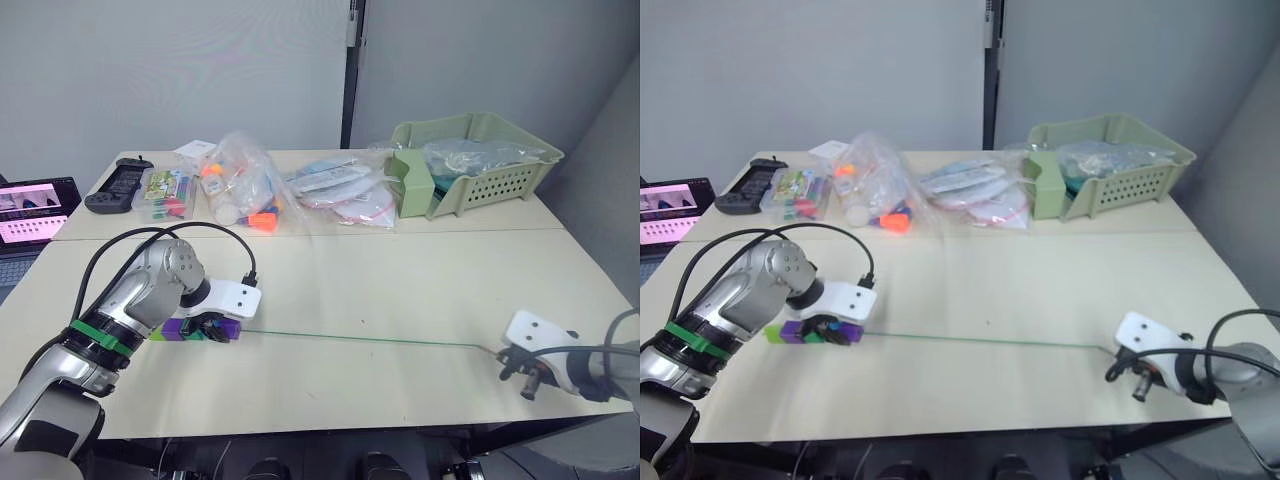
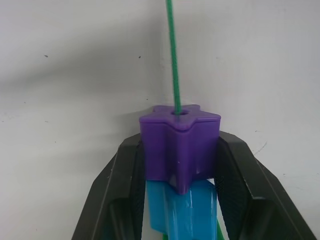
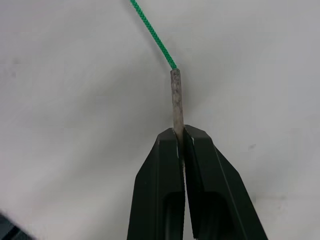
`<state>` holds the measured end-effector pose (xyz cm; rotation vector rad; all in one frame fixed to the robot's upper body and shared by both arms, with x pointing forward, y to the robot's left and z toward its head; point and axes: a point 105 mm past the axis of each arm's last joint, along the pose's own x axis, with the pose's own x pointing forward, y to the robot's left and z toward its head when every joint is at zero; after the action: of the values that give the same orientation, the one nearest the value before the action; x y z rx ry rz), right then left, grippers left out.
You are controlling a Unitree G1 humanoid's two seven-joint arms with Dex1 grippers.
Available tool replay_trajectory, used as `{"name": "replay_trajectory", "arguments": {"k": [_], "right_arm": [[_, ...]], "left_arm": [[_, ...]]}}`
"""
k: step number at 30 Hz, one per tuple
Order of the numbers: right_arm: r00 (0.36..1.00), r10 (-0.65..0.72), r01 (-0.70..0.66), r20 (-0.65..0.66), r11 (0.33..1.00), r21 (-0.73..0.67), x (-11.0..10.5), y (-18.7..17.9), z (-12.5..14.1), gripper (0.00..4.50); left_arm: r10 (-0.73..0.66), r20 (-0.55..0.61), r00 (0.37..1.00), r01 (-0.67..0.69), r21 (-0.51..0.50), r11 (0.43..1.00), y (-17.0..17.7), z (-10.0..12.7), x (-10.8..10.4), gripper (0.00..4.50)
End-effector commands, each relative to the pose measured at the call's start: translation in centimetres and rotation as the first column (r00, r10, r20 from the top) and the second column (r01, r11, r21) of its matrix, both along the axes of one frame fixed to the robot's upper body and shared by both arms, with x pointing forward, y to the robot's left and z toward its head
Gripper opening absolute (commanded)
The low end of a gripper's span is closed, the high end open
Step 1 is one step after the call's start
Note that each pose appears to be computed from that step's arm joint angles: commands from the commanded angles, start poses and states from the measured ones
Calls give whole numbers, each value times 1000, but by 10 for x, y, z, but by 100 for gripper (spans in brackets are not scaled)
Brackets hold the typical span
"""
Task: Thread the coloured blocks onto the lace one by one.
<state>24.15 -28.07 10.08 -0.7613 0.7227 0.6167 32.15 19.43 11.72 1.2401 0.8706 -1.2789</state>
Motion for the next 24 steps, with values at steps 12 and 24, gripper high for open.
{"name": "replay_trajectory", "arguments": {"k": [12,24], "right_arm": [[986,116,-125,120,990,69,19,48,17,0],[979,203,-205,30,964,170,35,90,-15,0]], "left_arm": [[102,-62,993,-98,61,993,26,-21,-8,138],[15,-28,999,-17,-69,997,-5,-25,-8,138]]}}
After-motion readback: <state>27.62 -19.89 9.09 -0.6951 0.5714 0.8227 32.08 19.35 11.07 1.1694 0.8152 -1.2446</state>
